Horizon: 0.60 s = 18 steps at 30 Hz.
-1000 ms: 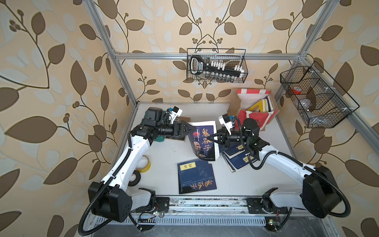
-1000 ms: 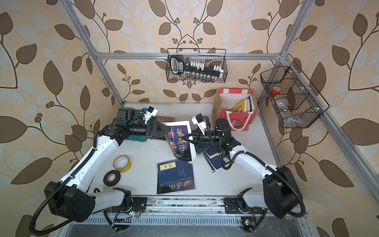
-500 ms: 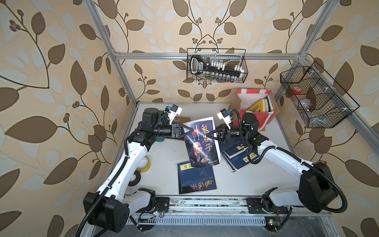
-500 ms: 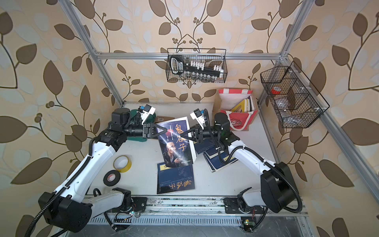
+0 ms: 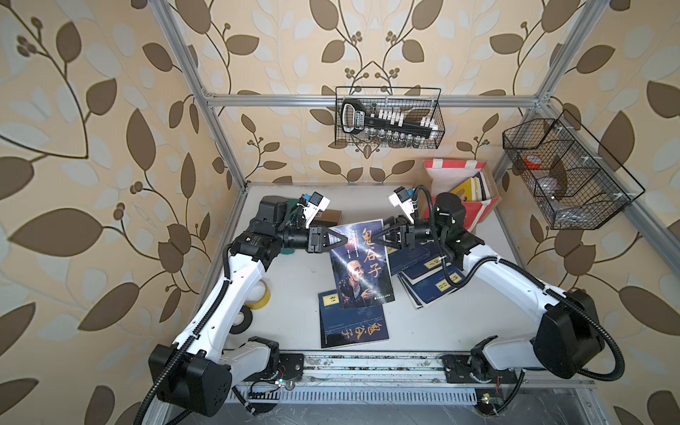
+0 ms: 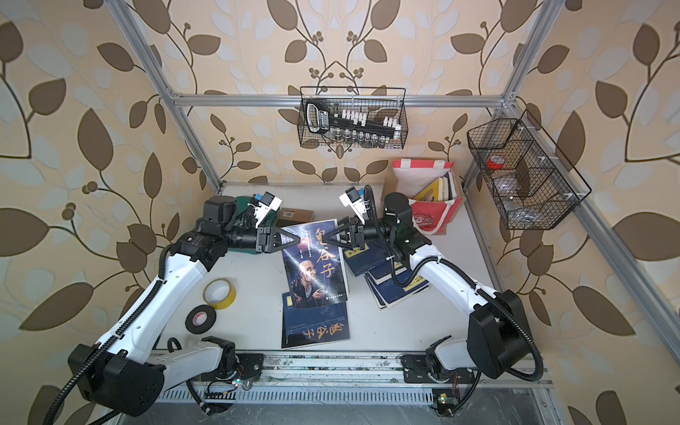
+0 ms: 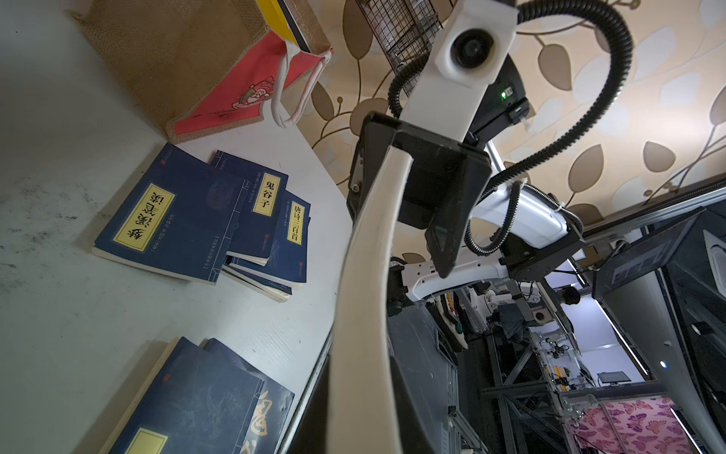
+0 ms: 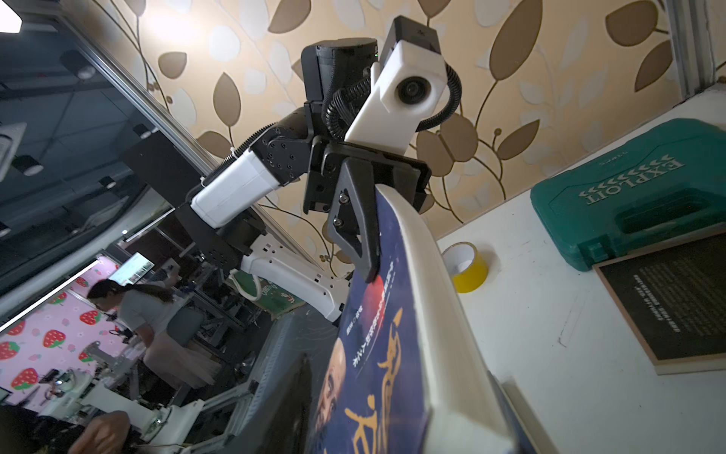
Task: Put the books into the canvas bag
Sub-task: Pick up the book from the book.
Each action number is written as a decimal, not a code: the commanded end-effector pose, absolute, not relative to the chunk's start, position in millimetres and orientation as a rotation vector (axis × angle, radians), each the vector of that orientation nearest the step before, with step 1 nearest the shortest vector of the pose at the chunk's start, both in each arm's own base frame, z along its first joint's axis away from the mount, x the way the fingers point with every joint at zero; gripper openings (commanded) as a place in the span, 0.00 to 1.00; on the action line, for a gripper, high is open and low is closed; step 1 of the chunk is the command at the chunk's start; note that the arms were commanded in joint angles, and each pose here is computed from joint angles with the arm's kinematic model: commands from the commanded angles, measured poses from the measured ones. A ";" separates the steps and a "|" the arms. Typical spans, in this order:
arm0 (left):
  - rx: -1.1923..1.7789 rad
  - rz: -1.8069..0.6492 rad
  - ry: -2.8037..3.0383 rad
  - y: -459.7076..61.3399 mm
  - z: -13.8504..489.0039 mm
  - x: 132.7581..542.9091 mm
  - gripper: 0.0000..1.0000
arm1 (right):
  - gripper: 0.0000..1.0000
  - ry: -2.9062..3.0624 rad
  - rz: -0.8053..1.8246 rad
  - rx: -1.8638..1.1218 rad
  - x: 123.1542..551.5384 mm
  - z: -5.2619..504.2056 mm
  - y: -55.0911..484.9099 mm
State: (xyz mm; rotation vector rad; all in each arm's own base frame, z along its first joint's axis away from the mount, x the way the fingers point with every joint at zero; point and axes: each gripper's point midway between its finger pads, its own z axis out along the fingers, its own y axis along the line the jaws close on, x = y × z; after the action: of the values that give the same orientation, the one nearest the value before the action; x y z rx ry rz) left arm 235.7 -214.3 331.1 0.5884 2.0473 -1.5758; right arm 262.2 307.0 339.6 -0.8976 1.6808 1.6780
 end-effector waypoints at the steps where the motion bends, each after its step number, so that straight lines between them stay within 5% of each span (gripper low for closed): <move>1: 0.694 -1.572 1.984 -217.9 348.6 222.6 0.16 | 0.34 1.698 1.670 -0.939 263.4 342.1 308.9; 8: 0.693 -1.555 1.997 -219.0 345.9 223.3 0.18 | 0.06 1.759 1.602 -0.947 266.4 342.0 315.1; 10: 0.686 -1.534 2.012 -218.4 344.4 224.9 0.43 | 0.00 1.751 1.558 -0.948 266.4 351.1 312.3; 12: 0.671 -1.506 2.028 -216.9 343.1 226.8 0.84 | 0.00 1.746 1.477 -0.914 273.0 361.6 304.3; 13: 0.656 -1.481 2.036 -215.3 342.3 228.4 0.97 | 0.00 1.750 1.426 -0.876 280.4 366.8 297.6; 18: 0.583 -1.354 2.087 -207.1 334.0 237.3 0.99 | 0.00 1.718 1.208 -0.630 324.9 406.6 242.0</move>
State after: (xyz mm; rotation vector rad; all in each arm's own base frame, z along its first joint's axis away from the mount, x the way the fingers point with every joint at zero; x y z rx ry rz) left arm 239.9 -211.5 322.2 0.5734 2.1094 -1.4421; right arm 301.7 276.2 357.4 -0.7503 1.8196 1.3993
